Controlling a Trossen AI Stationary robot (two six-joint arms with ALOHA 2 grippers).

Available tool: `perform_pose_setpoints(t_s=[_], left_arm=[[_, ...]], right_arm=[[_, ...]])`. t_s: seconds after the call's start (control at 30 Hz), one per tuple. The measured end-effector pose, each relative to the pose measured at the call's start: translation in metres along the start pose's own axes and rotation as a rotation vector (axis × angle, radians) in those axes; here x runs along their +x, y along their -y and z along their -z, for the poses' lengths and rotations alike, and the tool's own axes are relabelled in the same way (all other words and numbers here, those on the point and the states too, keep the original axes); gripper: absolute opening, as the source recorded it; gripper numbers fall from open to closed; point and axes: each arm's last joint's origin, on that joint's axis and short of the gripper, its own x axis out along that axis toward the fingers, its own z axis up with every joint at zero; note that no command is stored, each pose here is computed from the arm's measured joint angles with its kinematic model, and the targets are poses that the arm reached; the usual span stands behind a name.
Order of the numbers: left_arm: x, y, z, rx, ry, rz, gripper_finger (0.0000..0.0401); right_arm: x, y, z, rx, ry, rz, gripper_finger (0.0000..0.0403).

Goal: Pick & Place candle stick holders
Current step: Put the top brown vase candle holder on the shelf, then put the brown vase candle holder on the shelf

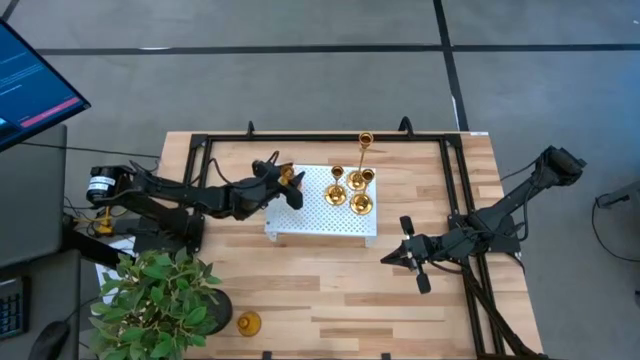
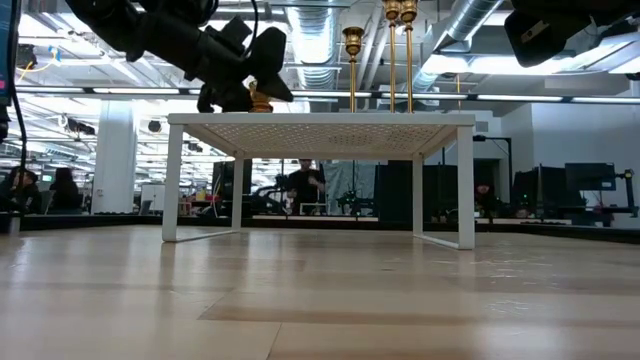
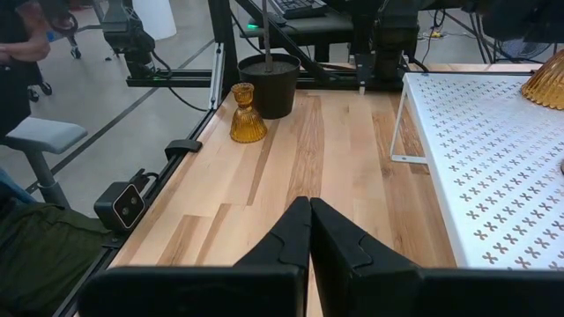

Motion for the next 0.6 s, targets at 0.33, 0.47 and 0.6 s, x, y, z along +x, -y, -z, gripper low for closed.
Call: perform_pose_setpoints(t_s=[0.33,0.47,0.6], left_arm=[[-0.008,0.01,-0.009,0.08,0.075,0.058,0.0255],[-0.013,0.011,-0.016,0.099,0.101,0.073,0.0254],[-0.021,0.01,-0.026,0.086,0.134,0.089,0.0255]], right_arm=[[0.0,0.0,0.0,0.0,0.0,0.0,0.0],[0.0,0.0,0.0,0.0,0.0,0.0,0.0],[0.0,0.0,0.0,0.0,-0.001,0.0,0.0]])
